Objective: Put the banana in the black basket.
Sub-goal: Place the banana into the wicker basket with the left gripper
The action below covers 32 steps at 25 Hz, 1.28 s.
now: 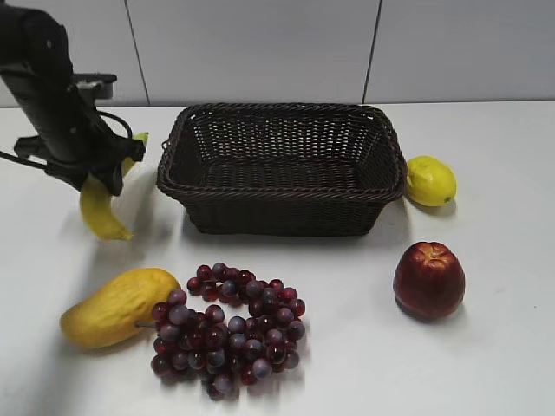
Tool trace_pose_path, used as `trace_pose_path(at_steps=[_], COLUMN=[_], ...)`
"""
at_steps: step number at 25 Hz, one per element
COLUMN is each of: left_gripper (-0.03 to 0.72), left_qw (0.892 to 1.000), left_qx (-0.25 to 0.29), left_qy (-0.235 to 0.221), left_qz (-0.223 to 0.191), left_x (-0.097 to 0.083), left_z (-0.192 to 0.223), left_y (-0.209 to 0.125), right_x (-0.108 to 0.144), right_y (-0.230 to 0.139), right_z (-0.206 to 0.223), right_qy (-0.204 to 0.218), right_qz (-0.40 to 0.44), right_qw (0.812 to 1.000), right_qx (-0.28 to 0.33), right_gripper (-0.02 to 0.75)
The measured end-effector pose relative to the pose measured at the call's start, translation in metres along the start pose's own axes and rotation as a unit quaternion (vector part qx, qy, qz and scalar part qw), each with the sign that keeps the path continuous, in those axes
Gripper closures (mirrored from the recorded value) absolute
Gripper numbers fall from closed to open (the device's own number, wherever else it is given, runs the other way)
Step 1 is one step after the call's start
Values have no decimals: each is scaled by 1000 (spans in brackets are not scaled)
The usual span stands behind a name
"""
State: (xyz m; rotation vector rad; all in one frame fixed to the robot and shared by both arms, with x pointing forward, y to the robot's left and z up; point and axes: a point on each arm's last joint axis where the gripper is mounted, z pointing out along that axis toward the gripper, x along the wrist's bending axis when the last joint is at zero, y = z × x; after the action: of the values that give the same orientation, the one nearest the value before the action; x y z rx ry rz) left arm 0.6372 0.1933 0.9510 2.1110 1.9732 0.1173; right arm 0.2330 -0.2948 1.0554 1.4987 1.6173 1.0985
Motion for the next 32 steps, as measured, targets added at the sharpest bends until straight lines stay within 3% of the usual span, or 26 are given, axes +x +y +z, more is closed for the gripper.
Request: trace_pose_path(at_steps=[3, 7, 11, 13, 16, 21, 23, 25, 28, 30, 32], left_gripper=[278, 278, 278, 278, 278, 278, 278, 278, 278, 279, 279], left_qw=[998, 987, 964, 947, 906, 796, 761, 734, 699, 681, 675], left_qx=[-53, -136, -223, -265, -328, -385, -382, -366, -319, -283, -256], left_qy=[13, 17, -5, -26, -39, -15, -1, 19, 63, 84, 89], left_qz=[27, 89, 144, 180, 265, 466, 524, 572, 637, 671, 686], left_x=[2, 0, -14, -29, -61, -126, -149, -168, -184, -190, -193], left_z=[-43, -104, -157, -179, -198, -197, -184, -163, -124, -98, -71], left_y=[4, 9, 26, 33, 36, 25, 19, 16, 14, 13, 13], right_x=[0, 0, 0, 0, 0, 0, 0, 0, 0, 0, 0], right_y=[0, 0, 0, 0, 0, 0, 0, 0, 0, 0, 0], right_z=[0, 0, 0, 0, 0, 0, 0, 0, 0, 0, 0], right_qy=[0, 0, 0, 0, 0, 0, 0, 0, 0, 0, 0], right_qz=[0, 0, 0, 0, 0, 0, 0, 0, 0, 0, 0], right_qw=[1000, 1000, 1000, 1000, 1000, 1000, 1000, 1000, 1000, 1000, 1000], right_qx=[0, 0, 0, 0, 0, 0, 0, 0, 0, 0, 0], right_gripper=[218, 218, 218, 218, 218, 218, 218, 218, 218, 218, 218])
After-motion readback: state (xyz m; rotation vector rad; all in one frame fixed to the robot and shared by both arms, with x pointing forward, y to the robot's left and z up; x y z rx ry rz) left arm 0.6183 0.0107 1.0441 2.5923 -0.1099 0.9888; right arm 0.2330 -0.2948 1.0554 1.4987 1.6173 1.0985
